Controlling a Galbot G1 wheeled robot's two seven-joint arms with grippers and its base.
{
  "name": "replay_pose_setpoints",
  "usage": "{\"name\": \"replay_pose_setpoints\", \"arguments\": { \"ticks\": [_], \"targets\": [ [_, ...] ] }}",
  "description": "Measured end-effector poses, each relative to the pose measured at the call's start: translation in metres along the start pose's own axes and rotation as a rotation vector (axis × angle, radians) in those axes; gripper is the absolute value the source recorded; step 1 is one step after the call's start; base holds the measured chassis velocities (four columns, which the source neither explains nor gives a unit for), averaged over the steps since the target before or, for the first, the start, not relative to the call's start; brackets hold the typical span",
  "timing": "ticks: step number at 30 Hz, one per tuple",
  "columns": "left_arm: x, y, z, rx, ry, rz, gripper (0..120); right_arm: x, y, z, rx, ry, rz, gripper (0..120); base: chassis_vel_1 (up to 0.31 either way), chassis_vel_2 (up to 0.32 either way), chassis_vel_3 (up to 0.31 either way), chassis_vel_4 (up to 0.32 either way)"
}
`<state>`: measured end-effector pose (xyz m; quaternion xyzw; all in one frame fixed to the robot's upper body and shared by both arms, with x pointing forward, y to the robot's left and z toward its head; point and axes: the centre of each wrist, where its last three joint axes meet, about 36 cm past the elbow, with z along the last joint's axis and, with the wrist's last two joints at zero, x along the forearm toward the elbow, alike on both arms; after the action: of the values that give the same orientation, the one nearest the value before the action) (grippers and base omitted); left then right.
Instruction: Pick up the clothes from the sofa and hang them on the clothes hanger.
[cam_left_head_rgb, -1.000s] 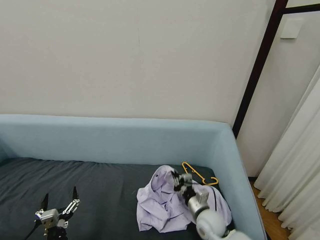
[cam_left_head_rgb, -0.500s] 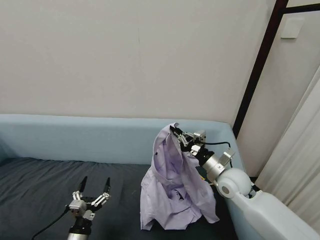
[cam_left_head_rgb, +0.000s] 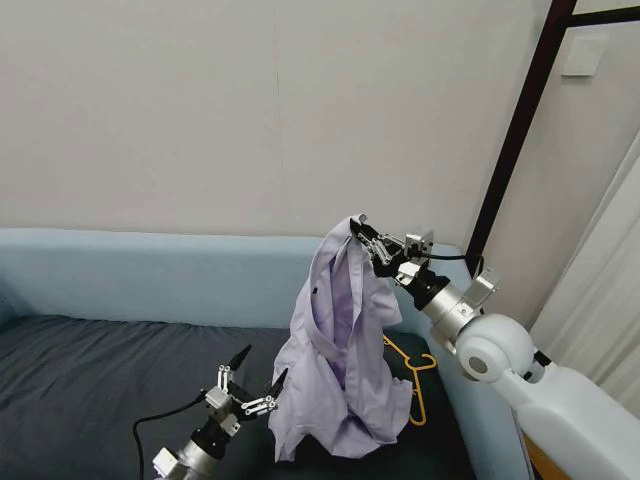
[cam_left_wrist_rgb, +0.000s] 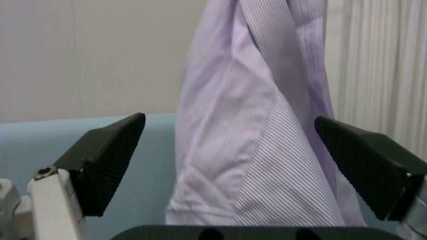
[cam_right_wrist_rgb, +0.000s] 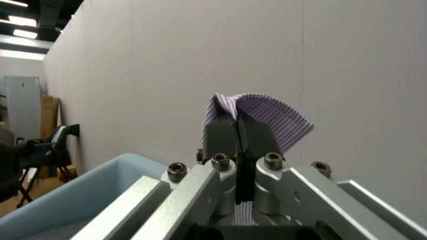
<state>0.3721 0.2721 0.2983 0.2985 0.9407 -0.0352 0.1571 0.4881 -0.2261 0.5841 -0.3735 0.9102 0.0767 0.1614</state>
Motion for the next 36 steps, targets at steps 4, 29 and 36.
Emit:
{"name": "replay_pose_setpoints", "arguments": {
  "ticks": [4,29,36],
  "targets": [
    [-0.005,-0.013,0.013,0.014,0.022,0.034,100,0.001,-0.005,-0.006,0.015,0.000,0.010,0,0.000,0.000,0.000,0.000],
    [-0.077,-0.042,0.025,0.053,-0.053,-0.004,100,0.002,-0.018,0.005,0.011,0.027,0.057,0,0.000,0.000,0.000,0.000],
    [-0.107,-0.044,0.015,0.071,-0.094,0.005,100,-0.001,-0.019,0.014,-0.001,0.032,0.070,0,0.000,0.000,0.000,0.000]
  ]
}}
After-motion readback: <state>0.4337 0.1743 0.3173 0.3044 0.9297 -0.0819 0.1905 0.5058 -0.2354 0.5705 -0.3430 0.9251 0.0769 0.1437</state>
